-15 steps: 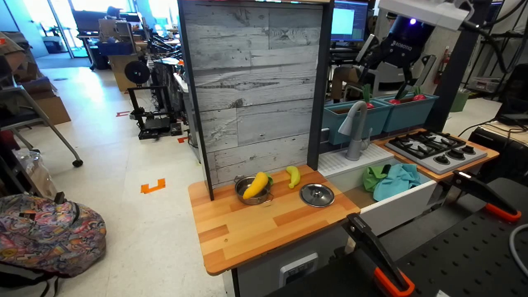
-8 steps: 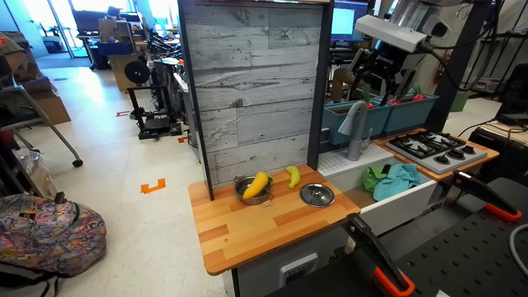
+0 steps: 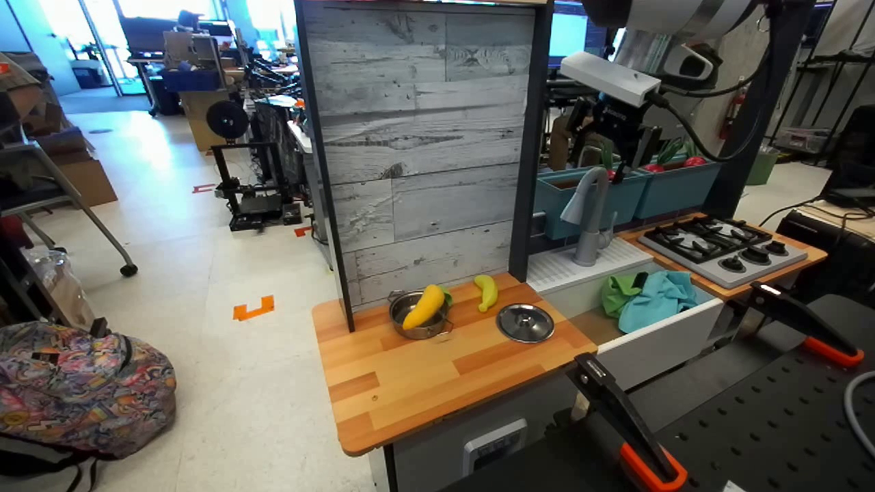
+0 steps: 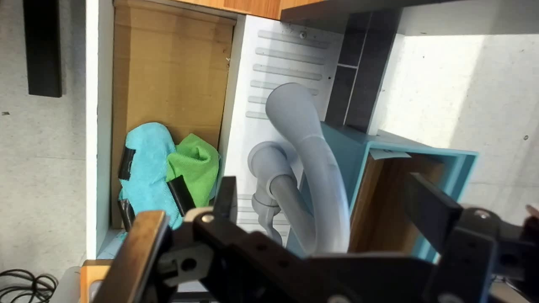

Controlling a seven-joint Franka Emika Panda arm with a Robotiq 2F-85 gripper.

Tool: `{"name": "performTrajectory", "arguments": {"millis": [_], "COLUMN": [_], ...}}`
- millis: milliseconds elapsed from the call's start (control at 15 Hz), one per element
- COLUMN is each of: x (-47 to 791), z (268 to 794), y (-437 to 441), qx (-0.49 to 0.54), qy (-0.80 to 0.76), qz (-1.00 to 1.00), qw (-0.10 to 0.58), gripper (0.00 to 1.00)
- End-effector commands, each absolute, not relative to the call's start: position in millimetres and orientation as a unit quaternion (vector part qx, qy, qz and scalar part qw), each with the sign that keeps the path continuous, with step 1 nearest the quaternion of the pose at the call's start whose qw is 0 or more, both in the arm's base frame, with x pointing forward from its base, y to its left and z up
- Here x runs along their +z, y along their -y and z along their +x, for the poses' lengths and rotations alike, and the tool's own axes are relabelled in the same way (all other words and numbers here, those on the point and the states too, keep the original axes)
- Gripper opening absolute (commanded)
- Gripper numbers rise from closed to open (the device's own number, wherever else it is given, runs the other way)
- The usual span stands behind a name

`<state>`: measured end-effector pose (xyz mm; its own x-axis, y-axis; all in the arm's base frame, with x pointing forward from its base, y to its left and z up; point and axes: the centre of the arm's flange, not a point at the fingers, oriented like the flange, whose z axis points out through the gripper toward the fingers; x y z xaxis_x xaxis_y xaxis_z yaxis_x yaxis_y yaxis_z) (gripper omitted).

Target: Turn the tap nozzle to the right

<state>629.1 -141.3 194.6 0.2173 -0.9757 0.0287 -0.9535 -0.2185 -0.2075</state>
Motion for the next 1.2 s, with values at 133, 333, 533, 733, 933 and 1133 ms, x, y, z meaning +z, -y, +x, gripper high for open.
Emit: {"name": "performTrajectory", "arguments": {"millis": [133,333,533,733,933,1133], "x": [181,179,182,184,182,177], "z": [648,641,629,619,611,603], "y": [137,135,133,134,142,154], "qx": [-0.089,-0.084,-0.085,-0.082,-0.08,-0.073], "qy": [-0.621,-0.61,-0.598,-0.575,-0.532,-0.477], "qz": [-0.778,-0.787,-0.797,-0.814,-0.842,-0.875], "qw": [0.038,0.036,0.035,0.035,0.031,0.03], "gripper": [0.72,0.49,0.25,0.04,0.06,0.06]}}
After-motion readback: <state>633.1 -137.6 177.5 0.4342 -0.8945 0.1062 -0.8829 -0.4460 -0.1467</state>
